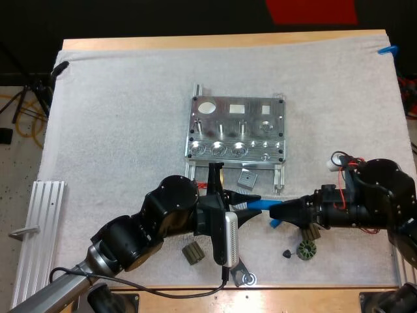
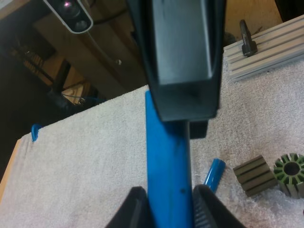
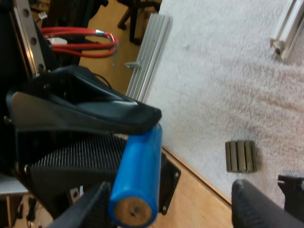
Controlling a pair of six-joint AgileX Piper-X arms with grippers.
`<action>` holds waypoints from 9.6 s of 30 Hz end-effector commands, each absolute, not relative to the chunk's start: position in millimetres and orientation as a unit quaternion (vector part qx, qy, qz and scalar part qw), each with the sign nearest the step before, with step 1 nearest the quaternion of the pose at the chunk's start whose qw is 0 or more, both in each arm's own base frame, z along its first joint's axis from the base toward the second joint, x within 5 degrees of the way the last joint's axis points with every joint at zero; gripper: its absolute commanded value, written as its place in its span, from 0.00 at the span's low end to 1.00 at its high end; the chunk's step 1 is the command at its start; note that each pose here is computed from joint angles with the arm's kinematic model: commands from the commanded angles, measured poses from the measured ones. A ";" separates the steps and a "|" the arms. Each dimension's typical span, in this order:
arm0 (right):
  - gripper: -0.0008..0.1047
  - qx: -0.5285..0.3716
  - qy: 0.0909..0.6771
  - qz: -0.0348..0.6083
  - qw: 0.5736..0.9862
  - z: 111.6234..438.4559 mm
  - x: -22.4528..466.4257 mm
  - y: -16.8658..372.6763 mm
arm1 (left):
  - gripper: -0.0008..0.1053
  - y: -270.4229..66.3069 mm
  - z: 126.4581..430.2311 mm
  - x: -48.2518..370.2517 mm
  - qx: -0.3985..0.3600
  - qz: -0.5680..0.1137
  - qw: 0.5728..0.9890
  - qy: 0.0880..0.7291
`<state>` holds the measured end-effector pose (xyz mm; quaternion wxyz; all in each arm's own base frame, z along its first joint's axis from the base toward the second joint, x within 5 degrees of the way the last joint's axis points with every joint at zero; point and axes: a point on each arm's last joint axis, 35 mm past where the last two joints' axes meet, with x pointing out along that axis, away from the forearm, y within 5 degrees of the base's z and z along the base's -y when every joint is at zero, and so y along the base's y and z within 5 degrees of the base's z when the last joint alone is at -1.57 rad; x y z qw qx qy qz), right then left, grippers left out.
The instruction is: Load cells from right to left
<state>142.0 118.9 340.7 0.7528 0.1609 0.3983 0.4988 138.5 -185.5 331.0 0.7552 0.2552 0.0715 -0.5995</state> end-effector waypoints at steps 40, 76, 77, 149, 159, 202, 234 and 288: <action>0.09 0.155 0.370 0.533 0.745 339.8 155.9 130.8 | 0.11 -186.3 335.6 136.9 0.245 -0.606 0.754 0.064; 0.09 -0.016 0.330 0.486 0.809 346.5 154.1 121.5 | 0.62 -110.0 371.9 94.3 -0.005 -0.367 0.910 0.194; 0.09 -0.025 0.330 0.480 0.812 349.3 153.7 120.5 | 0.62 -109.3 371.1 94.6 -0.008 -0.356 0.913 0.198; 0.09 -0.493 0.469 0.350 0.645 240.7 346.0 219.7 | 0.62 -117.5 338.6 108.1 -0.033 -0.228 0.917 0.326; 0.09 -0.507 0.462 0.341 0.643 241.1 347.6 219.5 | 0.62 -117.5 338.6 108.1 -0.033 -0.228 0.917 0.326; 0.09 -0.518 0.492 0.336 0.614 224.6 346.2 217.4 | 0.62 -117.5 338.6 108.1 -0.033 -0.228 0.917 0.326; 0.09 -0.535 0.452 0.303 0.646 226.4 357.9 222.6 | 0.62 -117.5 338.6 108.1 -0.033 -0.228 0.917 0.326; 0.40 -0.508 0.393 0.249 0.725 284.8 350.7 212.7 | 0.62 -117.5 338.6 108.1 -0.033 -0.228 0.917 0.326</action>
